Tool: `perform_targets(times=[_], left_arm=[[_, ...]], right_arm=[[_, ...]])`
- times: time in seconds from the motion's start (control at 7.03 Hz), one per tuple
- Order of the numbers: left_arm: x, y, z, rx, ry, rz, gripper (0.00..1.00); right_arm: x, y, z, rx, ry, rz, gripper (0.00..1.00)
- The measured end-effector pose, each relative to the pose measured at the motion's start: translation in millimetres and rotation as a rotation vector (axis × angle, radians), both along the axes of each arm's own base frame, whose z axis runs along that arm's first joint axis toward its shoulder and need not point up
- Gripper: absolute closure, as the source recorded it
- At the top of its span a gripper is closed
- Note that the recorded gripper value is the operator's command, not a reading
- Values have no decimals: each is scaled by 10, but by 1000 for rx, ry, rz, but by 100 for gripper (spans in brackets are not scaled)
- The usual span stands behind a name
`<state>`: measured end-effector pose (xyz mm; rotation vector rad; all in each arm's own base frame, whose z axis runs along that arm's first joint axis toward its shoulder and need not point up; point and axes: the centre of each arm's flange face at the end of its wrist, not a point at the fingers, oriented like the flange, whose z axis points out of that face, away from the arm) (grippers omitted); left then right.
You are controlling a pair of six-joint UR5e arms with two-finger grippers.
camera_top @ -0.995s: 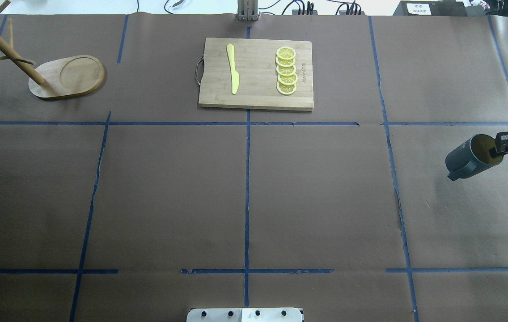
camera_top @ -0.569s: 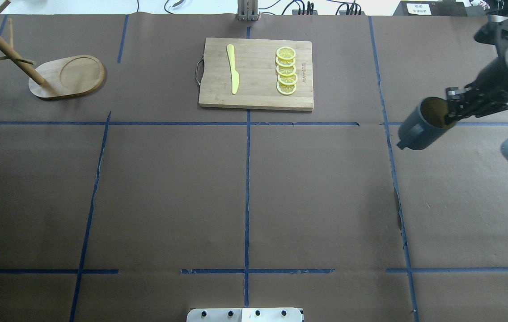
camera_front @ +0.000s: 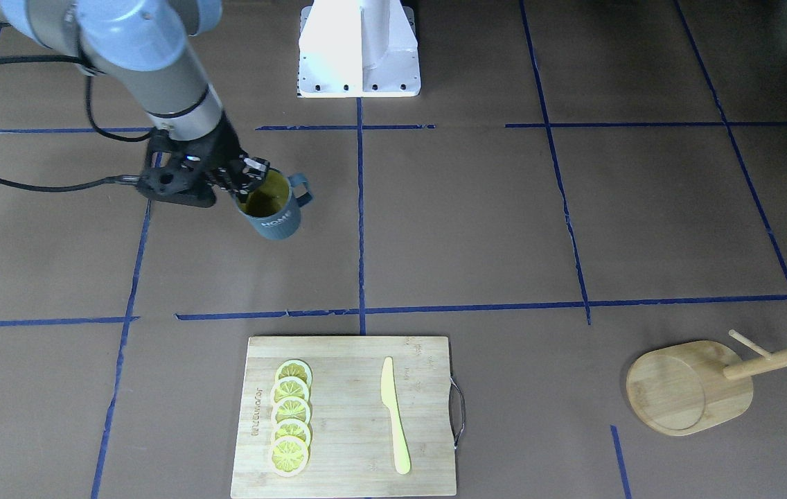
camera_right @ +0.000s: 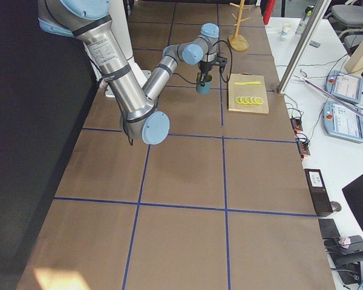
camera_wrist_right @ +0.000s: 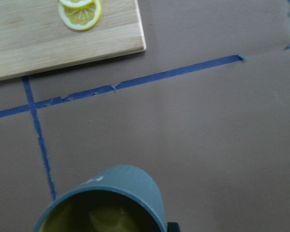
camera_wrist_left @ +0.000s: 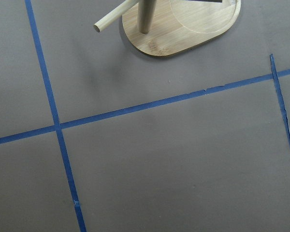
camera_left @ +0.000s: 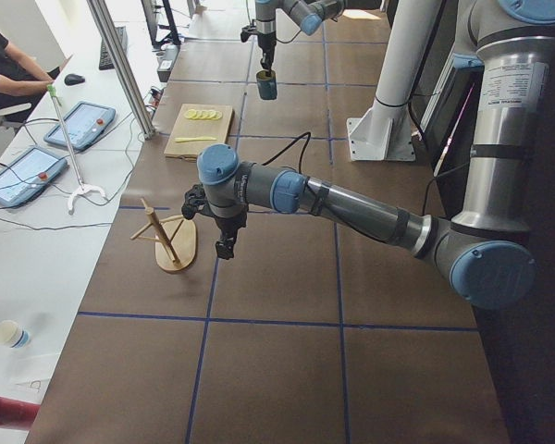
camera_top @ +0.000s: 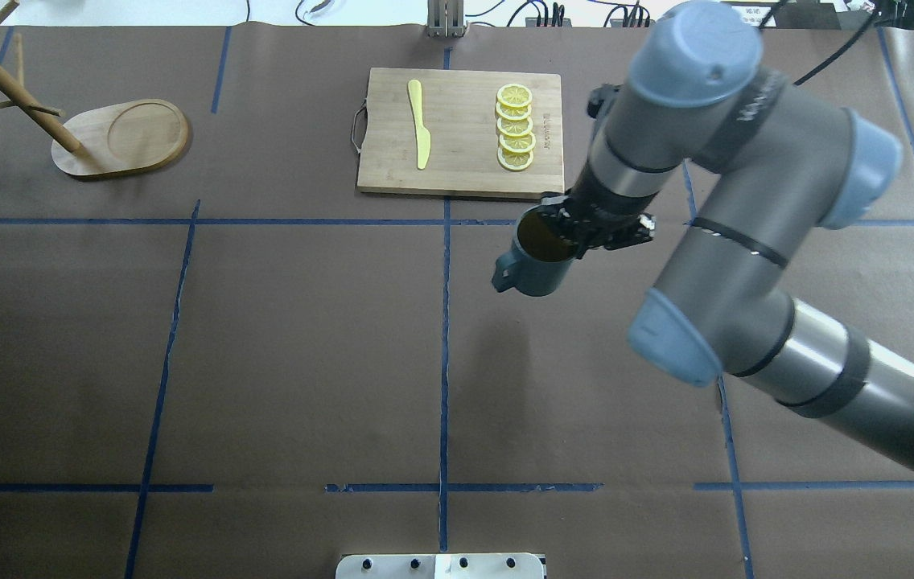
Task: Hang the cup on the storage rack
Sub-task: 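Carry the mug with the right gripper toward the table center and set it upright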
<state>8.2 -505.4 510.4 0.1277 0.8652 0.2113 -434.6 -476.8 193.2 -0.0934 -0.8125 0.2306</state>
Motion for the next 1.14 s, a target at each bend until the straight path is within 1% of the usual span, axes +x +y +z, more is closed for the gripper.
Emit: perform_targets(times=[0.14, 0.28, 0.43, 0.71, 0.85, 1.0, 1.14], left_arm=[[-1, 7, 10, -2, -1, 0, 0], [-2, 11, 14, -2, -1, 0, 0], [-3, 13, 14, -2, -2, 0, 0], [-3, 14, 14, -2, -2, 0, 0], [-3, 15, 14, -2, -1, 0, 0], [-2, 15, 13, -2, -1, 0, 0], [-2, 15, 13, -2, -1, 0, 0]], right_arm=[[-469, 31, -155, -1, 4, 26, 100], [-903, 32, -242, -16, -15, 62, 100], [-1162, 32, -280, -35, -23, 85, 100], [-1329, 62, -257, -55, -14, 111, 100], [-1344, 70, -239, -63, -4, 118, 97], [-1344, 72, -228, -69, 7, 121, 66], [-1341, 79, -225, -73, 12, 121, 1]])
